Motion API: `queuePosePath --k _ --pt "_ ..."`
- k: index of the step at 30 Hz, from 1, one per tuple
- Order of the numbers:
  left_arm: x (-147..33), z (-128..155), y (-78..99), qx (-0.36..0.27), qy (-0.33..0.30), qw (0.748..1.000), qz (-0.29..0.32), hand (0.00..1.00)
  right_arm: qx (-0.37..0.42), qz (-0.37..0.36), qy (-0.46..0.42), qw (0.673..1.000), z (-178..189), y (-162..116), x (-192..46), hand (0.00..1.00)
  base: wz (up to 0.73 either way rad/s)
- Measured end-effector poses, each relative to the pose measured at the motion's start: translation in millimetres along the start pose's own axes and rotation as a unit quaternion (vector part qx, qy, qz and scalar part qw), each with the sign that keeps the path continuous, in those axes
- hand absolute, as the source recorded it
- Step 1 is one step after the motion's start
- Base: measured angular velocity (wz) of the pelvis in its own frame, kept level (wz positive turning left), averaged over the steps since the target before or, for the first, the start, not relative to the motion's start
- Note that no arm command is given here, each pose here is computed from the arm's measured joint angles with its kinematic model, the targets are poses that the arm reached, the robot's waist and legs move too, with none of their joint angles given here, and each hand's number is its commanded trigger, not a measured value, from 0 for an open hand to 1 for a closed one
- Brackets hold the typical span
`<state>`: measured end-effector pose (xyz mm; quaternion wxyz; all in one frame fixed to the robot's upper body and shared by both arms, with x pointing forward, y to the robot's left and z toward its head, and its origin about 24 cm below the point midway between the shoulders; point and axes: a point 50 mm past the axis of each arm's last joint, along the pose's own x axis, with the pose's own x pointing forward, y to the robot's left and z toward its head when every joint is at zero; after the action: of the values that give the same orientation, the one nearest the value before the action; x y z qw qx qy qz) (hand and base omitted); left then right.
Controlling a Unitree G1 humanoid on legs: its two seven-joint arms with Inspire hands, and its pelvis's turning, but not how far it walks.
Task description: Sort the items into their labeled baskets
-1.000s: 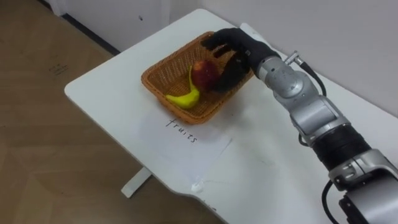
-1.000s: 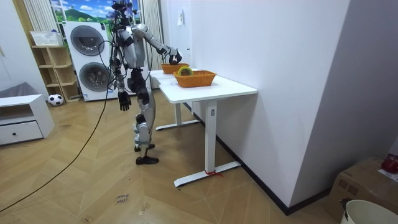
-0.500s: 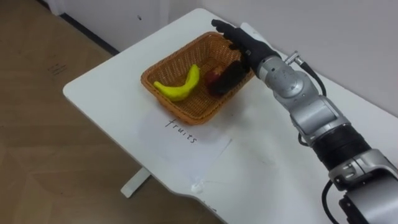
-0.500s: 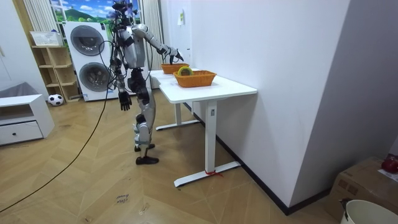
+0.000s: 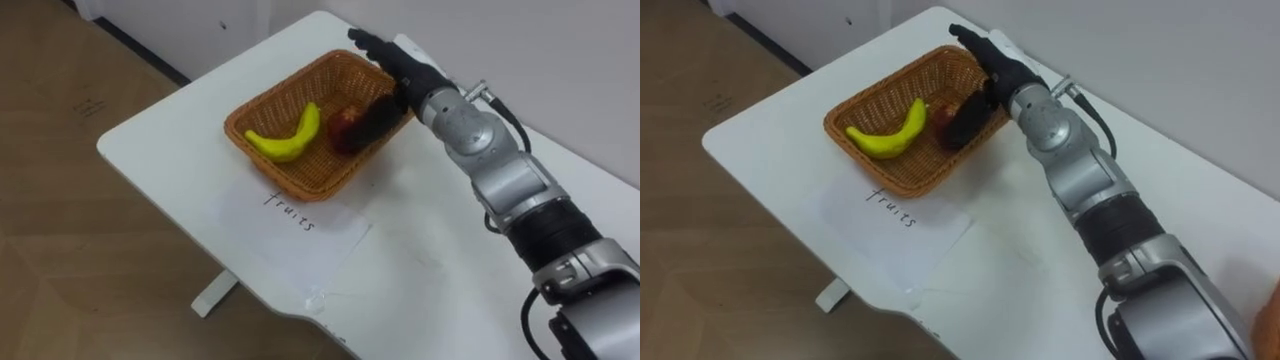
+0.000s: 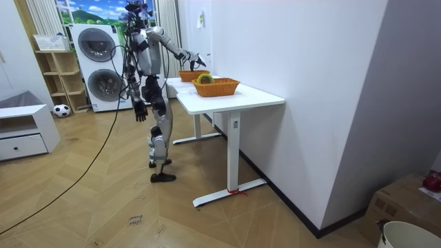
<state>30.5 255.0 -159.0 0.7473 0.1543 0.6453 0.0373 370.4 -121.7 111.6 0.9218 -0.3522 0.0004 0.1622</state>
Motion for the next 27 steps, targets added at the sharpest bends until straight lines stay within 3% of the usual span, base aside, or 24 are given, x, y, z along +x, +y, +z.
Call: queuePosePath --k 14,20,27 --pt "0.6 48 10.9 -0.003 -0.064 0.997 0.032 0.00 -0.003 -0.141 -0.022 0.990 3 -73 -19 0.00 -0.20" --pt "0.3 48 11.7 -0.005 -0.067 0.997 0.032 0.00 -0.020 -0.176 -0.050 0.983 16 -97 -31 0.00 -0.08" --pt "-0.7 43 21.1 -0.011 -0.082 0.996 0.045 0.00 -0.061 -0.253 -0.075 0.963 24 -144 -57 0.00 -0.15"
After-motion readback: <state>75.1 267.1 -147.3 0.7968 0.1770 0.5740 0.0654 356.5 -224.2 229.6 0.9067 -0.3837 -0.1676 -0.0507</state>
